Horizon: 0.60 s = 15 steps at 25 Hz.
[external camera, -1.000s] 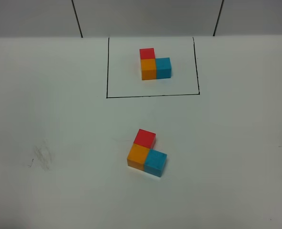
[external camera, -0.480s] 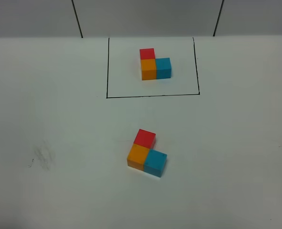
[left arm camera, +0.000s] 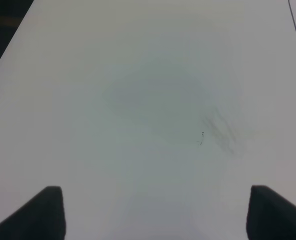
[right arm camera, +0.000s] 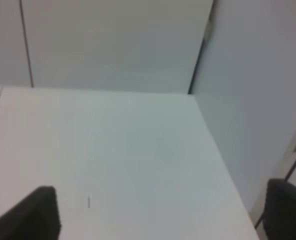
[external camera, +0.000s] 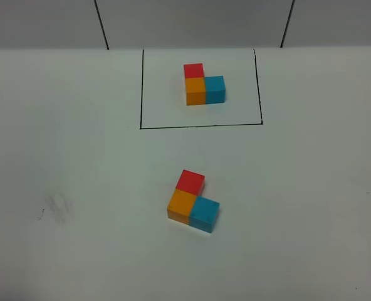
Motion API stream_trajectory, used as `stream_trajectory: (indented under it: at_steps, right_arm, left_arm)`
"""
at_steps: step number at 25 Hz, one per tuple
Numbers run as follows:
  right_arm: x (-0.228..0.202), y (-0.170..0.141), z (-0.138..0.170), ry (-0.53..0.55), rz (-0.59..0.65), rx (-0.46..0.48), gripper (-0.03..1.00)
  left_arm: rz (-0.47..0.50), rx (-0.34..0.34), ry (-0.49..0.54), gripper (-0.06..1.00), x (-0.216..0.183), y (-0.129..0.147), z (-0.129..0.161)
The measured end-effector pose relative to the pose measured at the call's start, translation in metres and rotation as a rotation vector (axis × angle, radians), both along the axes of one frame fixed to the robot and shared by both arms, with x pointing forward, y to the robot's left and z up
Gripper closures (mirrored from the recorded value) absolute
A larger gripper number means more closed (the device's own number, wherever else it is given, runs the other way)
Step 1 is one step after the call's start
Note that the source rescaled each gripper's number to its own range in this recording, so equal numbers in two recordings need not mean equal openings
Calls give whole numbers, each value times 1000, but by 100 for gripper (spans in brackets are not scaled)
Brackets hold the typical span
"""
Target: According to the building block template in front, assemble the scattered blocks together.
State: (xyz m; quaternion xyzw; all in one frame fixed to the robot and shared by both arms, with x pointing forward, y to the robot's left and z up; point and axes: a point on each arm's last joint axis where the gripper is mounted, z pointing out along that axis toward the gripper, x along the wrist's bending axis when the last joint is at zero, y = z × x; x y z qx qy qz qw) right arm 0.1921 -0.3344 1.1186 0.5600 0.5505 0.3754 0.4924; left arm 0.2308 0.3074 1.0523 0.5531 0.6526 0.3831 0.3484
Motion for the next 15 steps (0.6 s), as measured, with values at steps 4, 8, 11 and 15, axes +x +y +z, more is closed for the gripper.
stream_trajectory:
  at_steps: [4,8,11,15]
  right_arm:
    - [13,9,-20,77,65,35,24]
    - [31,15,-43,140,94,38,24]
    - [40,18,-59,185,103,52,24]
    - [41,19,-64,211,102,56,24]
  left_arm:
    - [0,0,0,29,0,0,0]
    - [0,0,0,29,0,0,0]
    - [0,0,0,29,0,0,0]
    - [0,0,0,29,0,0,0]
